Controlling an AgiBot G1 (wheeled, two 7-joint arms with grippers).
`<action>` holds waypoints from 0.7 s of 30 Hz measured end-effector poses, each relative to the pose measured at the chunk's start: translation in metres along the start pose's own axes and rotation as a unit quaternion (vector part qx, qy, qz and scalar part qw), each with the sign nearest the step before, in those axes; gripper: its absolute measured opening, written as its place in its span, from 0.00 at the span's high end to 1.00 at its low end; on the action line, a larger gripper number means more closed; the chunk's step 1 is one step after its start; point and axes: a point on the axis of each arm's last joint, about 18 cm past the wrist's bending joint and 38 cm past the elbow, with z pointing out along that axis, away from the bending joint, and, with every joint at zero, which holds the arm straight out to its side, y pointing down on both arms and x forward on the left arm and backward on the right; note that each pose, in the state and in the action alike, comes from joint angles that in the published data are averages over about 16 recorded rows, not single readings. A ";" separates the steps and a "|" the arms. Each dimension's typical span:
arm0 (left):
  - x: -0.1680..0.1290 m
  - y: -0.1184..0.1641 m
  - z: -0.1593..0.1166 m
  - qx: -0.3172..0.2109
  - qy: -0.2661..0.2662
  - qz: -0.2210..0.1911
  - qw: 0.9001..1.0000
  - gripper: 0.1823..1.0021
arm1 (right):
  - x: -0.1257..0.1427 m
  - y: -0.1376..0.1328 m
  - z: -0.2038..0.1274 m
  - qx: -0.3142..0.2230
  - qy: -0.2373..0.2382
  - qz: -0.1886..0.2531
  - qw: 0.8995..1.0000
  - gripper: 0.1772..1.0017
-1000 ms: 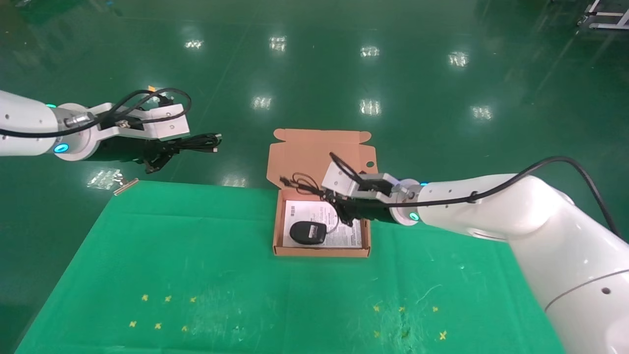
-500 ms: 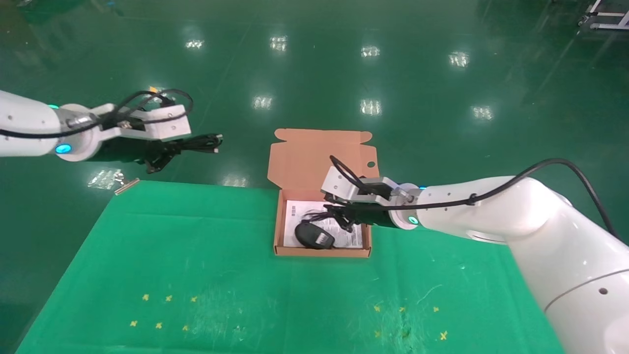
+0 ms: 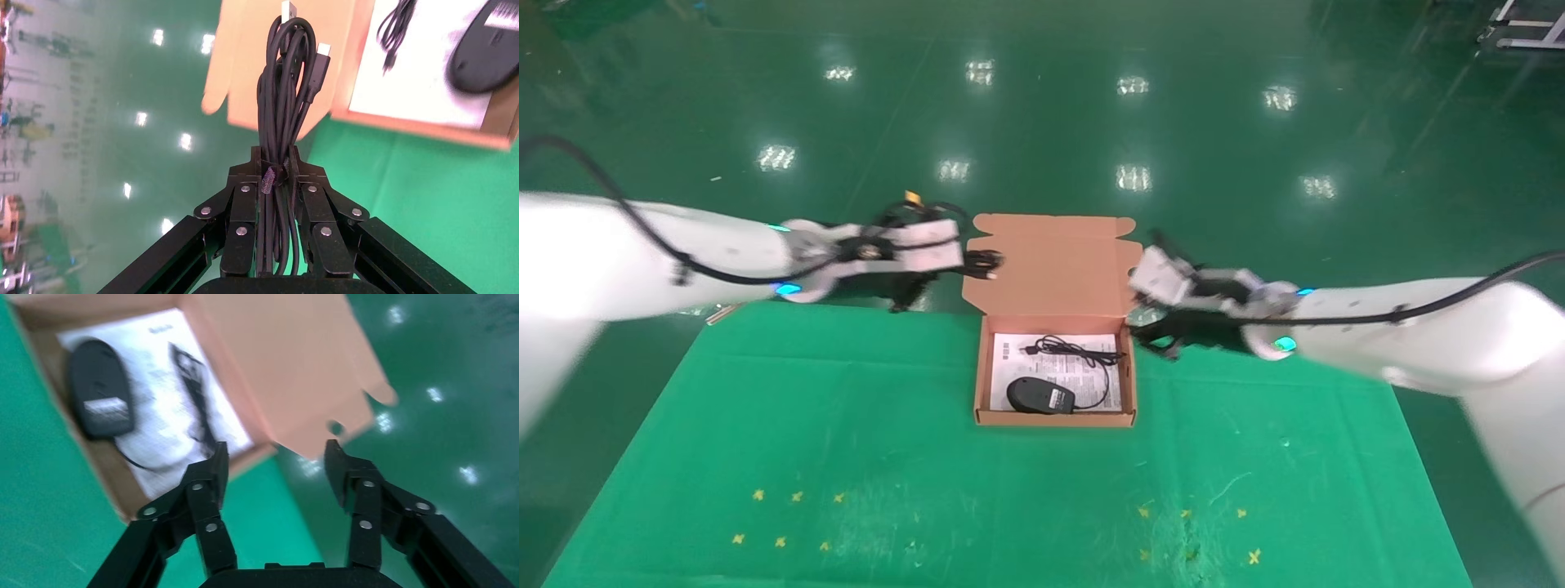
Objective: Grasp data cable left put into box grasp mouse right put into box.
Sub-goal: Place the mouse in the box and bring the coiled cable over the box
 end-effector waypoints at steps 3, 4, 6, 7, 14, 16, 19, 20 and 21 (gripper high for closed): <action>0.012 -0.010 0.017 0.015 0.004 0.003 1.000 0.91 | 0.013 0.010 -0.010 -0.008 0.014 0.002 1.000 0.53; 0.017 -0.013 0.023 0.020 0.005 0.004 1.000 0.91 | 0.016 0.013 -0.014 -0.010 0.017 0.002 1.000 0.50; 0.026 -0.018 0.032 0.028 0.009 0.006 1.000 0.91 | 0.023 0.019 -0.021 -0.014 0.025 0.003 1.000 0.44; 0.030 -0.021 0.036 0.032 0.010 0.007 0.999 0.91 | 0.026 0.022 -0.024 -0.016 0.028 0.003 0.999 0.42; 0.061 -0.037 0.057 0.061 0.027 0.016 0.998 0.91 | 0.039 0.037 -0.042 -0.025 0.041 0.004 0.999 0.24; 0.070 -0.041 0.060 0.070 0.033 0.018 0.997 0.91 | 0.041 0.039 -0.046 -0.027 0.043 0.004 0.999 0.19; 0.081 -0.047 0.064 0.081 0.041 0.022 0.996 0.91 | 0.044 0.042 -0.051 -0.029 0.045 0.002 0.999 0.14; 0.085 -0.049 0.065 0.085 0.044 0.024 0.995 0.91 | 0.045 0.042 -0.052 -0.030 0.046 0.002 0.999 0.12; 0.088 -0.051 0.066 0.088 0.047 0.025 0.995 0.91 | 0.045 0.043 -0.053 -0.030 0.046 0.001 0.998 0.10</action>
